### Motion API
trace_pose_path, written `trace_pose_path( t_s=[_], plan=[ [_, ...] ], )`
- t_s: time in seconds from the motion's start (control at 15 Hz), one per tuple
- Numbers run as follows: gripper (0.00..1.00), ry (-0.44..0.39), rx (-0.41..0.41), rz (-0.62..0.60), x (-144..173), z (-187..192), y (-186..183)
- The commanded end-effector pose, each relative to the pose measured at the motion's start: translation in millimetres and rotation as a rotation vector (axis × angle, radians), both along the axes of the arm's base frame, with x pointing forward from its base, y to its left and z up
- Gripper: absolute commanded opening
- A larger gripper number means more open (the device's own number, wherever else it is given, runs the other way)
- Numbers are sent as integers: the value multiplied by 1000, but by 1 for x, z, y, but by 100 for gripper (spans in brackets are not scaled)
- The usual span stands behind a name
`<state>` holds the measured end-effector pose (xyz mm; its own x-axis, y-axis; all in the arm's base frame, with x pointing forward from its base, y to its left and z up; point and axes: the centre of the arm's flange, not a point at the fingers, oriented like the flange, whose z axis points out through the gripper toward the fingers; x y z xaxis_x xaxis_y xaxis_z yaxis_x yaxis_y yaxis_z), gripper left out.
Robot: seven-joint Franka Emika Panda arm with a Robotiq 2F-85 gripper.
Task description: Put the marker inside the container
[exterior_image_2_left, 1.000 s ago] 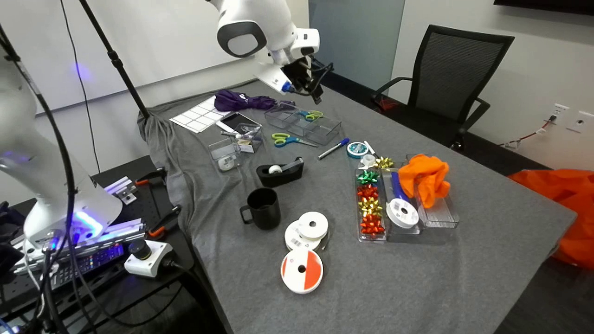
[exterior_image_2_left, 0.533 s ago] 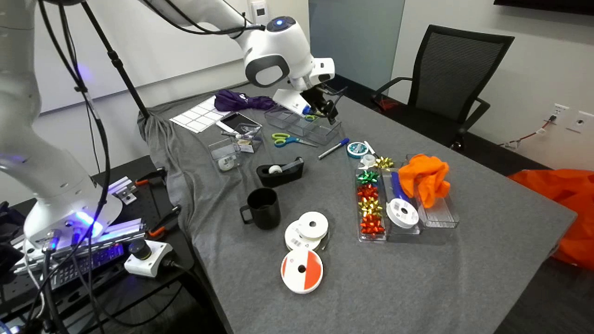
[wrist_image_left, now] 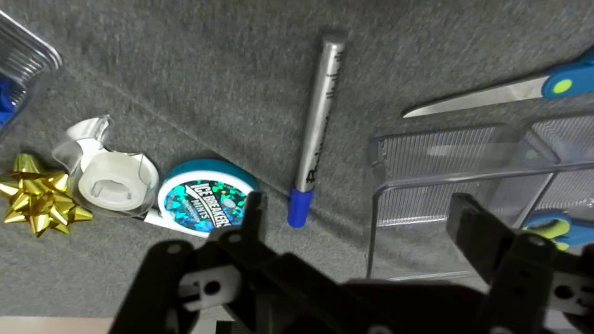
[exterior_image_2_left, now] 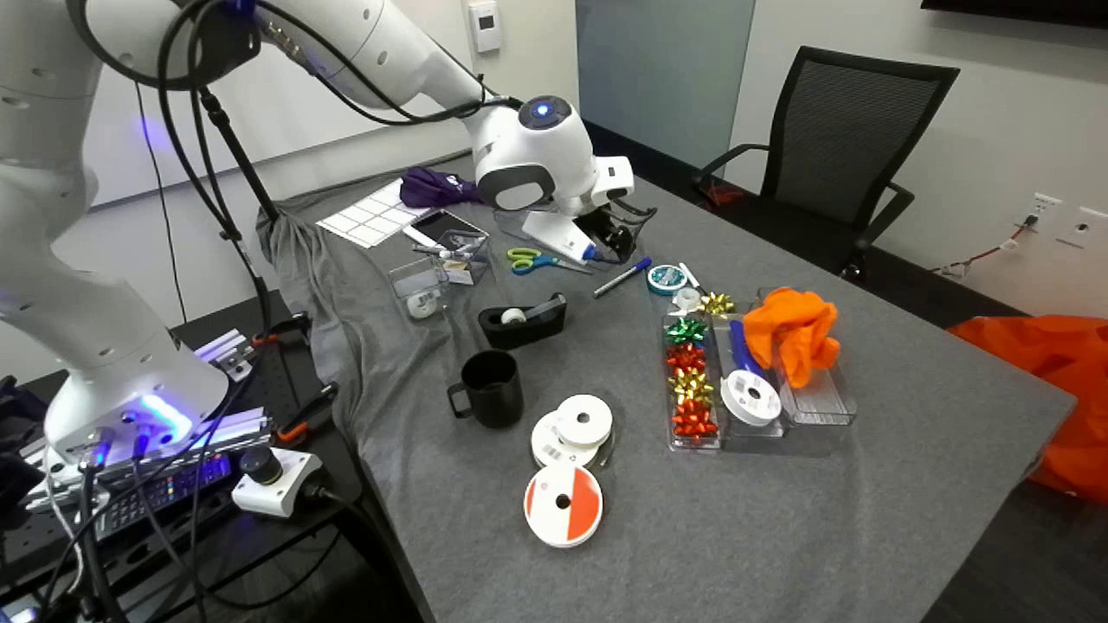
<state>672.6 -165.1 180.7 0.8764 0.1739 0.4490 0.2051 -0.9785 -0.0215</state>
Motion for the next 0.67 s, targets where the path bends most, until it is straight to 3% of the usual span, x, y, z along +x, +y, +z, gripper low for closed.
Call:
trace_pose_path(
  t_s=[0.0, 0.6],
  plan=[
    [100, -11, 22, 43, 1, -21, -18],
    [100, 4, -22, 80, -4, -68, -25]
  ],
)
